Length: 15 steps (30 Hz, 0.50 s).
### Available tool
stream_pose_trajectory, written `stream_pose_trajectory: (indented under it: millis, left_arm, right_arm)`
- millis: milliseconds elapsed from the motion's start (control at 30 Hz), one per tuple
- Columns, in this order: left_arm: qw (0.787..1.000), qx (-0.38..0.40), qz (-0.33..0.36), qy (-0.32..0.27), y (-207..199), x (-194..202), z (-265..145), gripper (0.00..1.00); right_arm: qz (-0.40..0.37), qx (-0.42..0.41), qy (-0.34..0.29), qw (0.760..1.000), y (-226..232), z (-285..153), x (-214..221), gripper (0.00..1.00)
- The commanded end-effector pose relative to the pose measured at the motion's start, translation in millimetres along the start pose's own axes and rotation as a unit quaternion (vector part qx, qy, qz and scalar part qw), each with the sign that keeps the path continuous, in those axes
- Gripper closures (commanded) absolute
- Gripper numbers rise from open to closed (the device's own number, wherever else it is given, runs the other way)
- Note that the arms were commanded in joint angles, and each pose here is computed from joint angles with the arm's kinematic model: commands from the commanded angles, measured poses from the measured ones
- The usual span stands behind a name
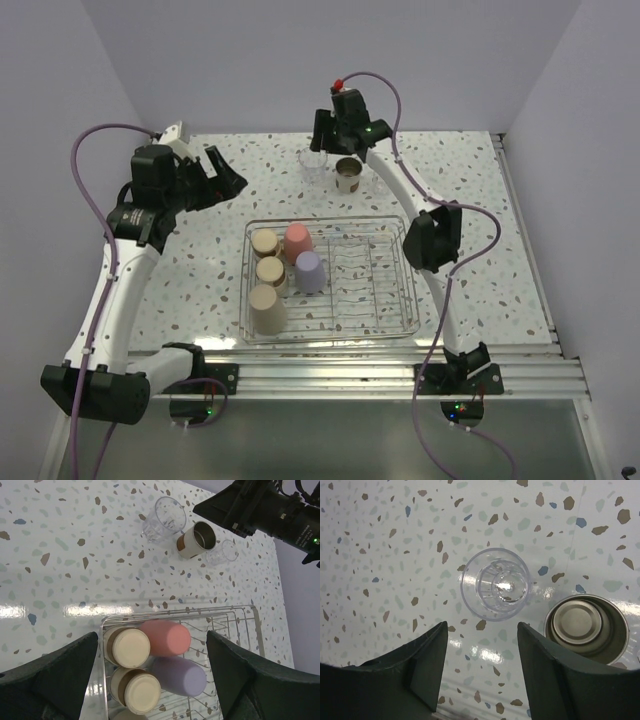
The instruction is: Load the cups into the dish rack
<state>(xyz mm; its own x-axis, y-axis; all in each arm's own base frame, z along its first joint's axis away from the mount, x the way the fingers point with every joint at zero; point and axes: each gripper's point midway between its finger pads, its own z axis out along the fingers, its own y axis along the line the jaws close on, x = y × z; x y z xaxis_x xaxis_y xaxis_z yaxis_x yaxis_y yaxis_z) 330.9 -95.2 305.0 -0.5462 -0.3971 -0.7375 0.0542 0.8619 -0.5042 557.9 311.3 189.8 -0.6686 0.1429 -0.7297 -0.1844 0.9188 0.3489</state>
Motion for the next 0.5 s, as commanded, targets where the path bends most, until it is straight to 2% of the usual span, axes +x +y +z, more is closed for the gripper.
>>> stream_pose_trajectory:
  millis: [0,467]
  left_arm:
    - [1.0,0.004,0.003,-0.025,-0.9,-8.1,-2.7,0.08]
    - [1.0,-0.009,0.001,-0.028,4.6,-10.6,5.5,0.08]
  right_arm:
    - [0.005,0.005,-0.014,1.0,-1.7,11.0,-3.7,0.4]
    - [0.008,0.043,-0.019,0.999,-26.8,53.7,14.3,0.4]
